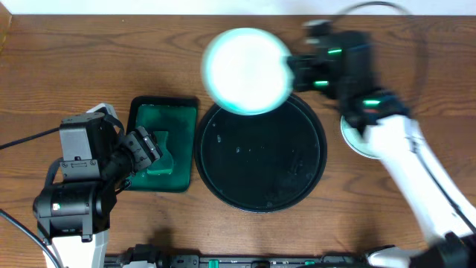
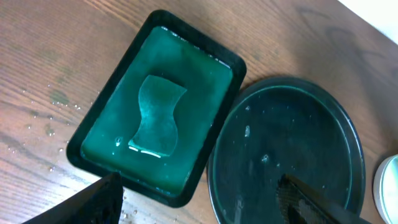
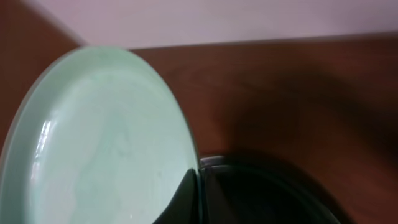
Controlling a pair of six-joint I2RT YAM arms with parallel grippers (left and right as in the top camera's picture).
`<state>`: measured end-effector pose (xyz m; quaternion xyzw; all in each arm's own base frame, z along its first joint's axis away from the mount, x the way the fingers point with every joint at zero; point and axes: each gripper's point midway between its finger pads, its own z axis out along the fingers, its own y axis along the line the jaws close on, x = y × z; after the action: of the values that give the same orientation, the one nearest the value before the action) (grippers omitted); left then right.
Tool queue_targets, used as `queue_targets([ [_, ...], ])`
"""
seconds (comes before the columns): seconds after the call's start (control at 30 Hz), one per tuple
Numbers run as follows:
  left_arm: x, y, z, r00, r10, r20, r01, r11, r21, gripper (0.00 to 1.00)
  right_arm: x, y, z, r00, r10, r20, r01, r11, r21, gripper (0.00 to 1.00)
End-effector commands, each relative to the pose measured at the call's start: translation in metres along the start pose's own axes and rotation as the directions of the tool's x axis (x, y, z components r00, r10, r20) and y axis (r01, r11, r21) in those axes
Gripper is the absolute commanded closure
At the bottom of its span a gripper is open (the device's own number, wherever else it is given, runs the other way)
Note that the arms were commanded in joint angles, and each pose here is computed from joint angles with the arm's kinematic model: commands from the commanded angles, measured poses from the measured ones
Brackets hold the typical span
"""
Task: Clean dirty plates on tray and stack at the side
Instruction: 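Carry the white plate right and place it on the plate stack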
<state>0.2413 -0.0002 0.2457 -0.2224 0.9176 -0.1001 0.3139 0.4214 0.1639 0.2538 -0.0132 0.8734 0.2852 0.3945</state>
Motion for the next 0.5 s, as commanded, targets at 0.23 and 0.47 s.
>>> queue_targets([
  [0.23,-0.005,-0.004,-0.005,1.0,0.001,0.015,-0.002,1.0,0.015,0.2,0.078,-0.232,-0.106,0.829,0.559,-0.012,-0.444,0.67,0.595,0.99],
  [0.47,-0.005,-0.004,-0.005,1.0,0.001,0.015,-0.002,1.0,0.015,0.21,0.13,-0.299,-0.109,0.708,0.705,0.045,-0.557,0.519,0.648,0.99],
])
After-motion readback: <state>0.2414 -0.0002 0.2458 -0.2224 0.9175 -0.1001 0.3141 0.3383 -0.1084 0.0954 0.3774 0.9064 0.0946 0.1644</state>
